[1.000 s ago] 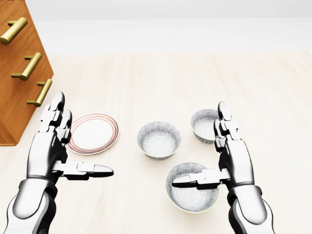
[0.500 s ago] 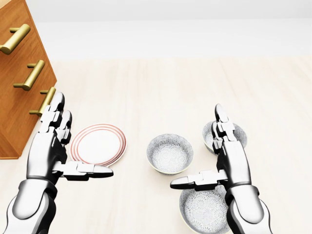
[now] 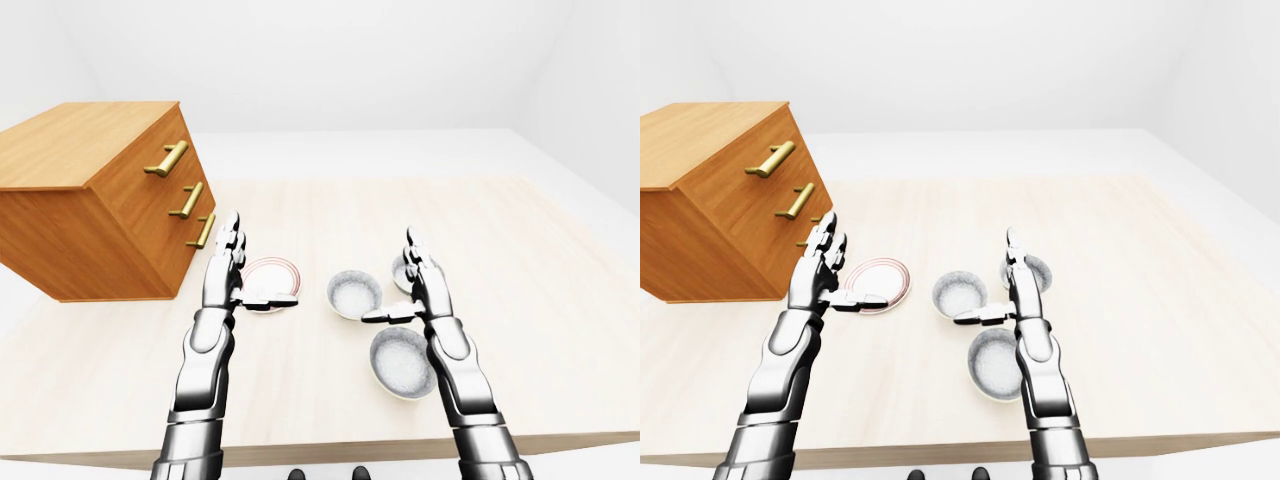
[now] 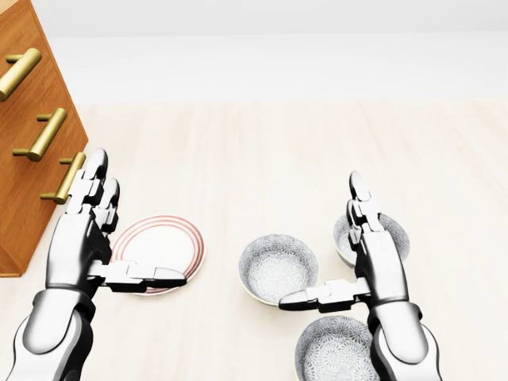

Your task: Stack the bowl at the front on the bowl in the middle.

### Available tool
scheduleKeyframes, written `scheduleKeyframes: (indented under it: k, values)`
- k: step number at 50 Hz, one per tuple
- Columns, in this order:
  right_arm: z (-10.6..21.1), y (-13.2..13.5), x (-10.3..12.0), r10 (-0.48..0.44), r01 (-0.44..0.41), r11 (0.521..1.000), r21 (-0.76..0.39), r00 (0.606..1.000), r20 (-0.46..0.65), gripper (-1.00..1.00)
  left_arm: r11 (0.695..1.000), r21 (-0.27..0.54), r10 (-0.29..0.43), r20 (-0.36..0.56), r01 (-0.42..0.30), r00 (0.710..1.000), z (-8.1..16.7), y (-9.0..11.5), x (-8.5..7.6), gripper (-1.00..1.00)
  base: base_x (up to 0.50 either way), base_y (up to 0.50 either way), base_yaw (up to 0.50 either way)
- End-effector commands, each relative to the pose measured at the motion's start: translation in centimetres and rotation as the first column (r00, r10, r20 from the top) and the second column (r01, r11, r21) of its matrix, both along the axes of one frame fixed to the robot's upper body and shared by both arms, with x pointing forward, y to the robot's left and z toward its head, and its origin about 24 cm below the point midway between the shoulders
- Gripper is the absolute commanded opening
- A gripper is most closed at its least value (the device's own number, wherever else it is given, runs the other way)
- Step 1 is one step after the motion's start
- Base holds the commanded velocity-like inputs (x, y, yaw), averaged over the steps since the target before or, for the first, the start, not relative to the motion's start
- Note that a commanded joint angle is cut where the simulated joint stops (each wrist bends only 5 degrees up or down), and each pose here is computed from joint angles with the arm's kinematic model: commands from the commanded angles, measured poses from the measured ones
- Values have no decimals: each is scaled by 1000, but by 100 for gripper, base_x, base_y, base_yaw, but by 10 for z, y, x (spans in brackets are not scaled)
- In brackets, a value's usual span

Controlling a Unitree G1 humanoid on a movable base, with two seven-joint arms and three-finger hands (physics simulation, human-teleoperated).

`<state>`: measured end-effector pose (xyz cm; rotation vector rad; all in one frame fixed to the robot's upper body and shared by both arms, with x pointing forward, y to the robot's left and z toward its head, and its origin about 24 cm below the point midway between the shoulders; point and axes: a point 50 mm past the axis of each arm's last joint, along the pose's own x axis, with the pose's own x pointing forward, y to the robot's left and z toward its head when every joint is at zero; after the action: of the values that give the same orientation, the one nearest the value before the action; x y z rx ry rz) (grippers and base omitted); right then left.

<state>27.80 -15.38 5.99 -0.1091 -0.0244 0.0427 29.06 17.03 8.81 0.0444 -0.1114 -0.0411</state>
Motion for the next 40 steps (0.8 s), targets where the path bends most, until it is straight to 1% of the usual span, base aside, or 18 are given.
scheduleKeyframes:
  k: [1, 3, 6, 8, 9, 12, 14, 18, 22, 26, 28, 32, 33, 34, 37, 40]
  values:
    - [18, -8, 5, 20, 26, 959, -282, 987, 159, 100, 1000, 2, -2, -5, 2, 1000, -1, -1, -1, 100, 0, 0, 0]
    - [19, -14, 9, 11, 51, 924, -379, 987, 159, 100, 1000, 2, -2, -6, 2, 1000, -2, -1, -1, 100, 0, 0, 0]
    - [25, -22, 9, 10, 88, 843, -530, 984, 179, 100, 1000, -6, -2, 2, 2, 1000, 0, -1, -2, 100, 0, 0, 0]
    - [28, -28, 10, -9, 122, 801, -586, 981, 192, 100, 1000, -7, -1, 3, 1, 1000, 0, 0, -2, 100, 0, 0, 0]
    - [30, -31, 12, -19, 139, 788, -600, 979, 202, 100, 1000, -7, -2, 1, 2, 1000, 0, -1, -2, 100, 0, 0, 0]
    - [29, -35, 14, -31, 146, 774, -617, 981, 193, 100, 1000, -7, -5, -5, 5, 1000, -2, -2, -1, 100, 0, 0, 0]
    - [26, -36, 16, -26, 131, 766, -629, 984, 174, 100, 1000, -6, -7, -6, 7, 1000, -2, -2, -1, 100, 0, 0, 0]
    - [23, -40, 18, -11, 102, 736, -669, 990, 139, 100, 1000, -8, -4, -2, 4, 1000, -1, -1, -1, 100, 0, 0, 0]
    - [15, -44, 23, -3, 57, 696, -716, 997, 76, 100, 1000, -13, -8, 12, 9, 1000, 2, -3, -2, 100, 0, 0, 0]
    - [6, -52, 27, -20, 36, 643, -765, 999, 30, 100, 1000, -14, -9, 25, 10, 1000, 5, -3, -2, 100, 0, 0, 0]
    - [5, -52, 31, -24, 37, 609, -792, 999, 28, 100, 1000, -15, -9, 31, 9, 999, 6, -2, -3, 100, 0, 0, 0]
    - [6, -48, 40, -14, 25, 578, -816, 1000, 21, 100, 1000, -16, -8, 29, 9, 1000, 6, -3, -3, 100, 0, 0, 0]
    - [5, -47, 43, -10, 18, 559, -829, 1000, 15, 100, 1000, -15, -8, 28, 8, 1000, 6, -3, -3, 100, 0, 0, 0]
    - [5, -47, 43, -10, 17, 558, -830, 1000, 14, 100, 1000, -15, -8, 28, 8, 1000, 6, -3, -3, 100, 0, 0, 0]
    - [4, -48, 47, -15, 15, 517, -856, 1000, 8, 100, 1000, -15, -8, 25, 8, 1000, 5, -3, -3, 100, 0, 0, 0]
    - [2, -47, 49, -14, 8, 501, -866, 1000, 2, 100, 1000, -13, -9, 18, 9, 1000, 3, -2, -3, 100, 0, 0, 0]
